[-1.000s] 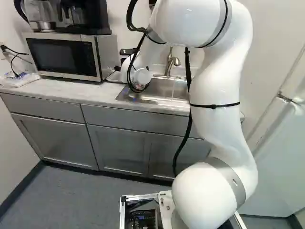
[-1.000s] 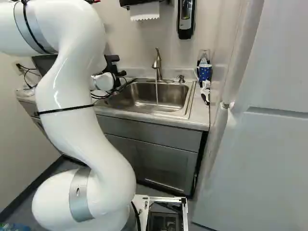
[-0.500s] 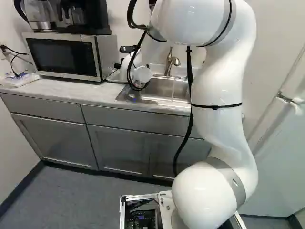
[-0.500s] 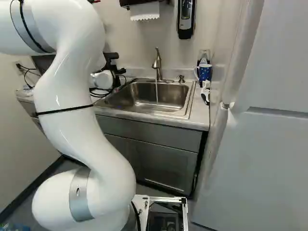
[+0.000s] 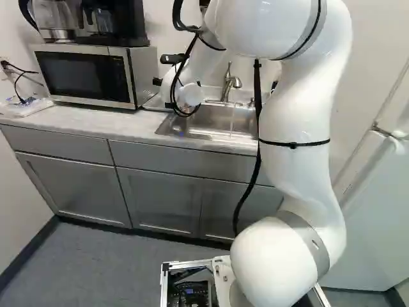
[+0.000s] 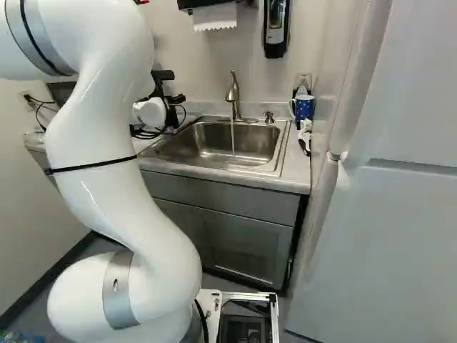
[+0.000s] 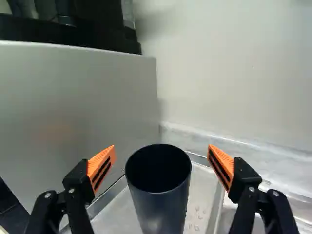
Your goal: Rinse the cup and place it in the tray
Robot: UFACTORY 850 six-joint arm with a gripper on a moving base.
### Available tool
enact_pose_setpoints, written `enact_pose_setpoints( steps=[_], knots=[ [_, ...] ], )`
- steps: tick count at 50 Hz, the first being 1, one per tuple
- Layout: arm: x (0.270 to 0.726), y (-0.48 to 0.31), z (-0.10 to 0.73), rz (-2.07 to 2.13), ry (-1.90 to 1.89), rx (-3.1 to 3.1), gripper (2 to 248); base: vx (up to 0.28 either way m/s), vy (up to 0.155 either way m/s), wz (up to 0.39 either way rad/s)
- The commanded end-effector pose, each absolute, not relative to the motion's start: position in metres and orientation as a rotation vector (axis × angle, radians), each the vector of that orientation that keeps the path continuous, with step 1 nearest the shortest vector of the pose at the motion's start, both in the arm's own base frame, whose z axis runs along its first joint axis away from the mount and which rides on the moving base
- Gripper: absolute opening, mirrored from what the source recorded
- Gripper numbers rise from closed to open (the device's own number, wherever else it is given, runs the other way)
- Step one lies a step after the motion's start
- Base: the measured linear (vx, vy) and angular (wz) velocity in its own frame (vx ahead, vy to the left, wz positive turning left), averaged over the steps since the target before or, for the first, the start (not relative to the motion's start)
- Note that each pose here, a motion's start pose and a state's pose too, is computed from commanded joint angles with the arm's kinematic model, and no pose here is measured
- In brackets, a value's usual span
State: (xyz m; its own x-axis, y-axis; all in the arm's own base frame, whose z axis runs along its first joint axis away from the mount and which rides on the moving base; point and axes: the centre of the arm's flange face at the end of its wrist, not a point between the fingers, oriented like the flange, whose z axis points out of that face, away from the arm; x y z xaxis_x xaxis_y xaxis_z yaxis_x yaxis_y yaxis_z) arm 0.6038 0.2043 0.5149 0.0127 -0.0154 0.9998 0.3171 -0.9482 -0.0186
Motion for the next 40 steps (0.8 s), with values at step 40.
enact_pose_setpoints(
  steps=[40],
  knots=[
    [0.603,0.183,0.561,-2.119,-0.271,-1.984,247,0.0,0.0,0.0]
  ],
)
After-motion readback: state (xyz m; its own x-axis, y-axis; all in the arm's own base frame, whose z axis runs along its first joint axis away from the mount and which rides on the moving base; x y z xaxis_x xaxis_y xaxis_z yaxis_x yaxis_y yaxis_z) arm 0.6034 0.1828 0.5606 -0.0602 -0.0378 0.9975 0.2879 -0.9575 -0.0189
